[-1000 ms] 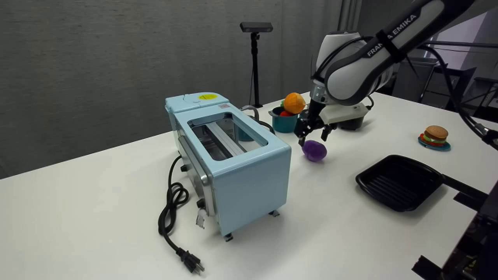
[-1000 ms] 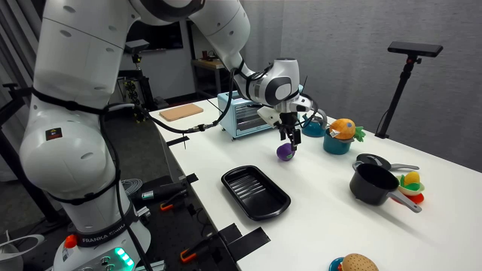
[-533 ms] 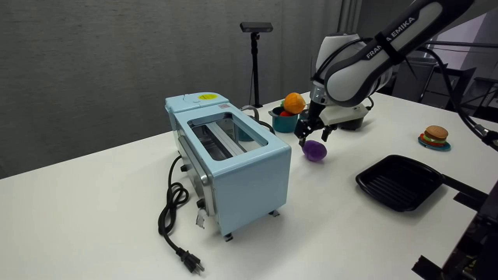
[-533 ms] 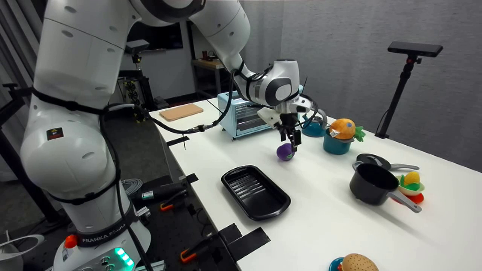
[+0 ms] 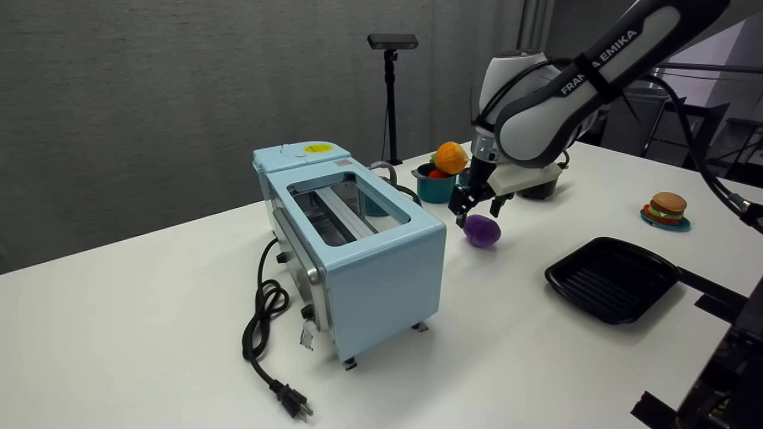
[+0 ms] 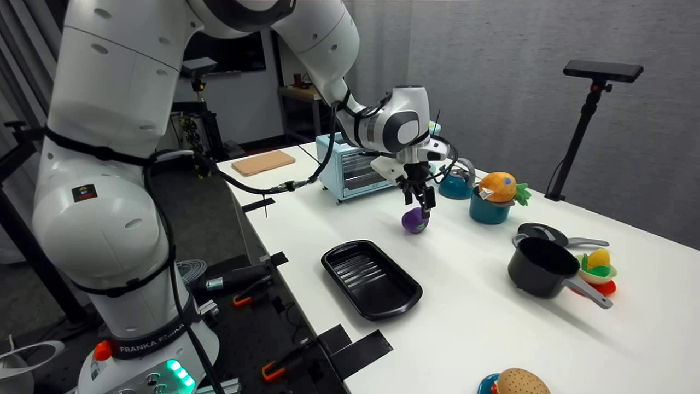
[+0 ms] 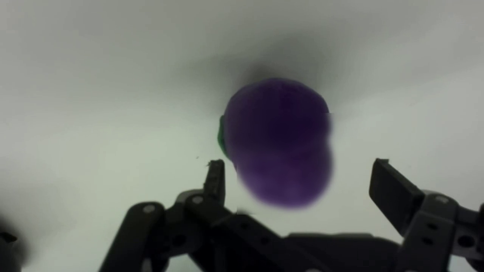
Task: Put the the purple object on the black tray
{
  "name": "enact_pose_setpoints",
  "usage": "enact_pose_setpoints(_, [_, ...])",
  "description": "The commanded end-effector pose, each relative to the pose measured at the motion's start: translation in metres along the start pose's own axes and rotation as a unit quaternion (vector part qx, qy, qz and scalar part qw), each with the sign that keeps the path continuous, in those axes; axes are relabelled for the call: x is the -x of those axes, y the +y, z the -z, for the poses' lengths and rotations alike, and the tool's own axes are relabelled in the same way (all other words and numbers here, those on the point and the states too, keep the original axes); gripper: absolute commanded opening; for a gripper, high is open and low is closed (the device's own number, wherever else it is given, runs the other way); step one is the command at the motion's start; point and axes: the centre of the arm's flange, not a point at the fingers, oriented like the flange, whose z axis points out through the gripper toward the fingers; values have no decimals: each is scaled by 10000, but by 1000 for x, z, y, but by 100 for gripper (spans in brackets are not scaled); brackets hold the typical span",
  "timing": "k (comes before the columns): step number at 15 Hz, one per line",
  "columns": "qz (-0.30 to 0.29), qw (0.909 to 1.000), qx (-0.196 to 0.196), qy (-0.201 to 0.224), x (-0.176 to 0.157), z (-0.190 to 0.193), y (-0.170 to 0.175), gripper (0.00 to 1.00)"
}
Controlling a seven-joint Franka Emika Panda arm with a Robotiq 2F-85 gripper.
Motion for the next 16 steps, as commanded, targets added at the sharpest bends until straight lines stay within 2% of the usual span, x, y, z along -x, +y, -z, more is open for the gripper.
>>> enact_pose_setpoints(1, [-6, 10000, 4, -1, 0, 0, 1, 100])
enact_pose_setpoints(4, [-7, 10000, 4, -2, 0, 0, 1, 100])
enact_pose_setpoints(6, [-62, 9992, -59, -387, 5, -1, -2, 100])
enact_pose_setpoints(8, [-222, 9996, -161, -109, 12, -3, -6, 100])
enact_pose_setpoints(9, [-63, 9991, -343, -237, 14, -2, -7, 100])
enact_pose_setpoints(10, [-63, 9997, -99, -202, 9, -5, -7, 100])
enact_pose_setpoints(16, [-65, 9994, -210, -255, 12, -6, -12, 100])
